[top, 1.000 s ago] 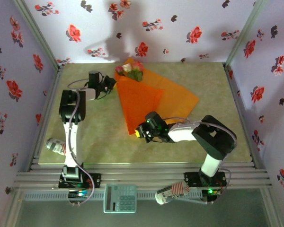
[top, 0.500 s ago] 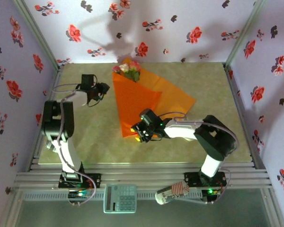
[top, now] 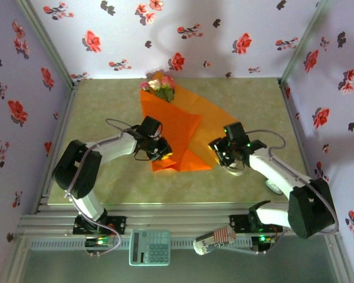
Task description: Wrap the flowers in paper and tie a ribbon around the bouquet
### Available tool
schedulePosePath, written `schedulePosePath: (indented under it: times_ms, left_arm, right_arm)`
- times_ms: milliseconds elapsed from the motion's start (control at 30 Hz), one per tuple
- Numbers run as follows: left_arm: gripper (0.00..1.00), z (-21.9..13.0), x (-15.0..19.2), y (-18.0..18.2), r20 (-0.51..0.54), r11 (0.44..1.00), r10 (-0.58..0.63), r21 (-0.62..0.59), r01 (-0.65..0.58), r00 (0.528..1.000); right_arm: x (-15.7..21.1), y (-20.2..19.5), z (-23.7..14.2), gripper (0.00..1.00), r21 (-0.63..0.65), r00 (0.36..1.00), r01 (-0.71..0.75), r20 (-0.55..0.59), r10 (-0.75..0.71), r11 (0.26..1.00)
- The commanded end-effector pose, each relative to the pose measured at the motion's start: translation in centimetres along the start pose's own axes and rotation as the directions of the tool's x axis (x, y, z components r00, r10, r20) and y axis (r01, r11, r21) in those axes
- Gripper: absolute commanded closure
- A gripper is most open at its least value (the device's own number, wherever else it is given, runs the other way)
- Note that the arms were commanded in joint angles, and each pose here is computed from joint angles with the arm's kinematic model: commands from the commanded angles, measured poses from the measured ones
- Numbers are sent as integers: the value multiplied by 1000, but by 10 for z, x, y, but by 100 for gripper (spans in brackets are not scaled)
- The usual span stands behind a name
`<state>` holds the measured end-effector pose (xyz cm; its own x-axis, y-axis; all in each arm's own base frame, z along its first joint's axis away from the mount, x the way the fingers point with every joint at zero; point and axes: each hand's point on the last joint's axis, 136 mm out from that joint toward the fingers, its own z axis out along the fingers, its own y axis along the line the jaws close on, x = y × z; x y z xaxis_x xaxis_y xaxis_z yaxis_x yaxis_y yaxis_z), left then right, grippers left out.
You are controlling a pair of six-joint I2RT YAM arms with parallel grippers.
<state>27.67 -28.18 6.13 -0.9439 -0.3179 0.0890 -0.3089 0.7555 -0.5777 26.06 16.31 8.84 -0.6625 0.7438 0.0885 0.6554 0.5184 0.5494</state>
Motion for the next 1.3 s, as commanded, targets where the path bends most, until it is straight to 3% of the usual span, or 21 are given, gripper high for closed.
schedulePosePath:
  times_ms: [0, 100, 267, 500, 733, 933, 1067, 1267]
  left_arm:
    - [87, -6, 12, 21, -24, 998, -22, -64, 21, 999]
    - [88, 16, 22, 36, -99, 996, -42, -79, 34, 994]
    - [90, 29, 26, 68, -102, 987, -57, -157, 40, 993]
    - [90, 31, 27, 75, -104, 984, -38, -179, 19, 994]
    - [90, 31, 29, 76, -117, 983, -20, -183, -2, 993]
    - [90, 31, 29, 74, -123, 984, -7, -179, -16, 992]
    - [90, 30, 30, 74, -129, 983, 3, -181, -26, 992]
    - [90, 31, 30, 76, -137, 982, 6, -188, -32, 990]
  right_arm:
    - [19, -27, 7, 46, 51, 994, 52, -100, -46, 997]
    - [19, -38, 10, 46, 58, 995, 43, -90, -37, 997]
    - [17, -44, 15, 45, 49, 994, 80, -81, -76, 996]
    - [18, -43, 27, 45, -20, 991, 103, -78, -104, 994]
    - [21, -14, 41, 48, -151, 986, 136, -80, -150, 979]
    - [34, -24, 45, 48, -122, 982, 162, -82, -173, 979]
    - [31, -29, 43, 48, -146, 977, 204, -36, -212, 968]
    - [22, -5, 39, 48, -232, 940, 339, 61, -334, 912]
